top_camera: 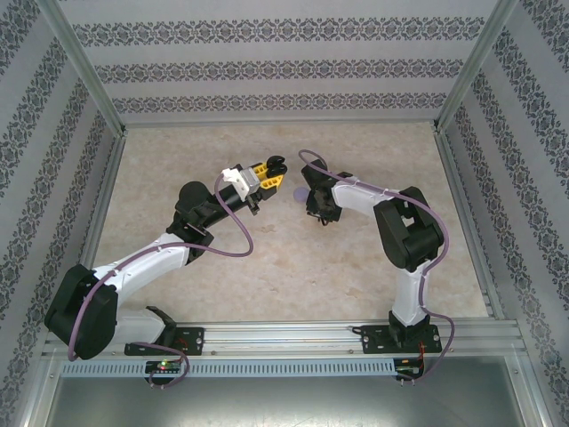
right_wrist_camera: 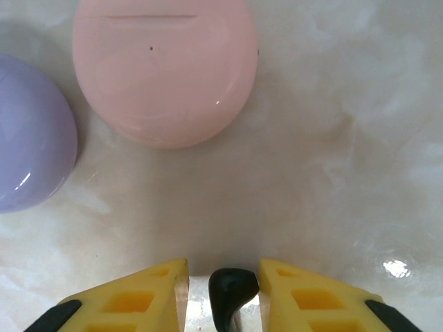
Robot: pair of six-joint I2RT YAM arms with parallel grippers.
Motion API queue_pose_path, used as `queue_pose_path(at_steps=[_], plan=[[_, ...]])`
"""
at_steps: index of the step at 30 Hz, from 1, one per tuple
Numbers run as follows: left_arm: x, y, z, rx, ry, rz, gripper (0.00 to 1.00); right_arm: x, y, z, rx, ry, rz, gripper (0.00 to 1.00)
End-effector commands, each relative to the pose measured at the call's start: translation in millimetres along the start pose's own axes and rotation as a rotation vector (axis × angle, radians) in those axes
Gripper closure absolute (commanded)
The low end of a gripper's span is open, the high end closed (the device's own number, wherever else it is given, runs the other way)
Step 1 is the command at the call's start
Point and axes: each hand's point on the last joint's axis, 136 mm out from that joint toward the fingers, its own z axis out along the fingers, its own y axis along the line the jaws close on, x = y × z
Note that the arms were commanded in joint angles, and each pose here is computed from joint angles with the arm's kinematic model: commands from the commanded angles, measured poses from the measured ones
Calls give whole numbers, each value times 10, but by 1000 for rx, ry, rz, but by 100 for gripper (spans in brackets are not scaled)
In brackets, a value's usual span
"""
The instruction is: Insert wireless bluetooth earbuds into charging case
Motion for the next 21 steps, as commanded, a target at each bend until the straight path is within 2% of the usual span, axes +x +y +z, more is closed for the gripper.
queue_pose_path(at_steps=[1,12,21], plan=[[-220,40,-73,-12,-72,38,100,14,-20,67,38,3,1,68],[-233,36,-61,-4,-72,37,100,-42,-107,125,76,-9,-9,70],[-232,39,-31,4,-69,28,100,-48,-131,171,81,-3,-27,78]])
